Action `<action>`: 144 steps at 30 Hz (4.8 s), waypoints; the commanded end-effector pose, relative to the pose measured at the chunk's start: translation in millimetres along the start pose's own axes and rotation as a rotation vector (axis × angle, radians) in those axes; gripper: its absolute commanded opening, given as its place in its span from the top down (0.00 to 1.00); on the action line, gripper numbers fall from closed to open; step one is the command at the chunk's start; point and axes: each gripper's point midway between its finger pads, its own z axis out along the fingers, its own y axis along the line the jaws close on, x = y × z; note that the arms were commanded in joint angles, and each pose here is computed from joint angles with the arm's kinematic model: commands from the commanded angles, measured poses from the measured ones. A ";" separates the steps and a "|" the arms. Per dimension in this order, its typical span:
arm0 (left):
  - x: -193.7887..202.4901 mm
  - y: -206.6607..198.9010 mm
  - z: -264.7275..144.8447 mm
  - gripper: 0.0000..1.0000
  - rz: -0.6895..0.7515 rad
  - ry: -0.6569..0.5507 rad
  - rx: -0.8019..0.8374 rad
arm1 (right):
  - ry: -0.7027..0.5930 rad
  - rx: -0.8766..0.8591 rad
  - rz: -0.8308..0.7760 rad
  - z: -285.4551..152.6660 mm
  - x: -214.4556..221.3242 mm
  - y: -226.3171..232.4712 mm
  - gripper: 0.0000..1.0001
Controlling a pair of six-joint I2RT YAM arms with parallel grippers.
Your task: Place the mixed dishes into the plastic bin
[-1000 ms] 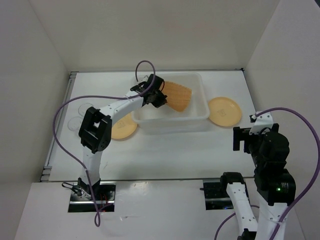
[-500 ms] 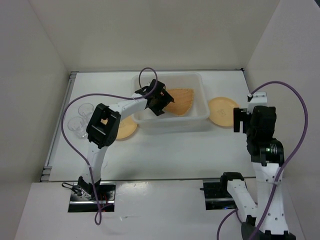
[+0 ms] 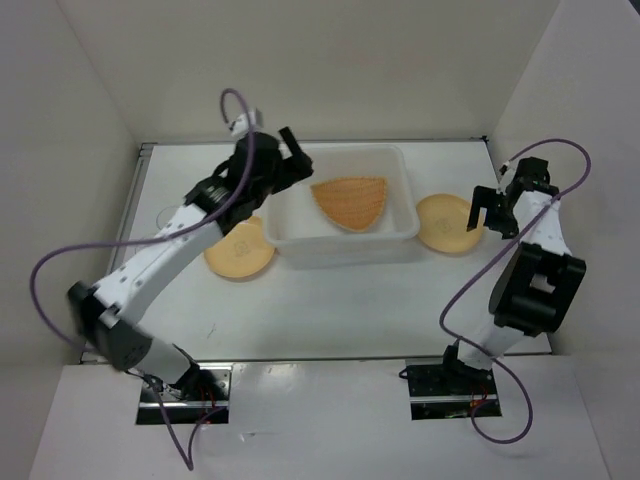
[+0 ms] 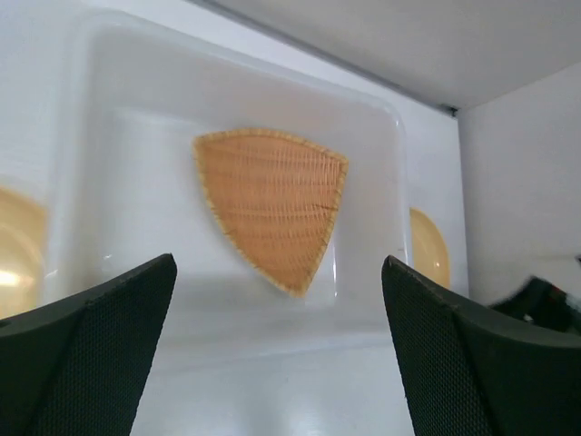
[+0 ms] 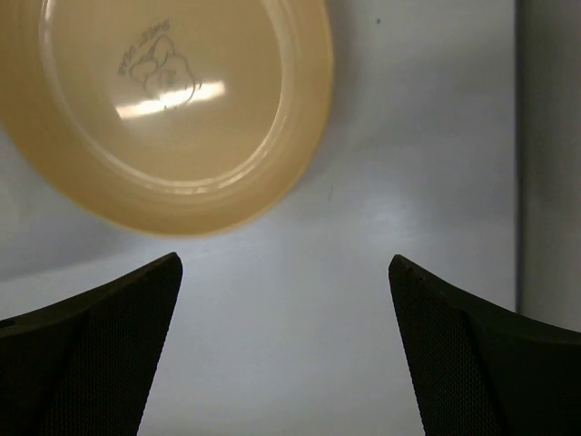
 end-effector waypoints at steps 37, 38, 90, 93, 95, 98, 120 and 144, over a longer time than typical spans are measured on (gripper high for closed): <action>-20.9 191.9 -209.7 0.00 0.030 -0.267 -0.207 | -0.515 0.043 0.081 -103.0 -174.6 -23.8 1.00; -20.9 192.4 -209.8 0.00 0.041 -0.266 -0.208 | -0.577 0.013 0.052 -127.4 -184.9 -13.4 1.00; 97.5 257.4 -43.8 0.00 -0.498 0.094 -0.209 | -0.448 -0.197 -0.640 -78.6 -116.3 194.4 0.01; 102.6 283.6 -30.3 0.00 -0.531 0.144 -0.279 | -0.451 -0.188 -0.628 -91.0 -93.9 181.1 0.01; 102.8 286.9 -20.7 0.00 -0.539 0.162 -0.260 | -0.441 -0.192 -0.611 -92.1 -85.8 169.2 0.01; 110.0 302.6 -11.7 0.00 -0.538 0.181 -0.302 | -0.434 -0.154 -0.568 -89.1 -89.5 146.3 0.01; 88.2 317.5 3.9 1.00 -0.521 0.208 -0.406 | -0.461 -0.082 -0.496 -98.8 -91.6 106.3 0.01; -12.2 -21.0 74.3 1.00 -0.077 0.326 0.352 | -0.432 0.013 -0.257 -50.6 -78.1 80.9 0.01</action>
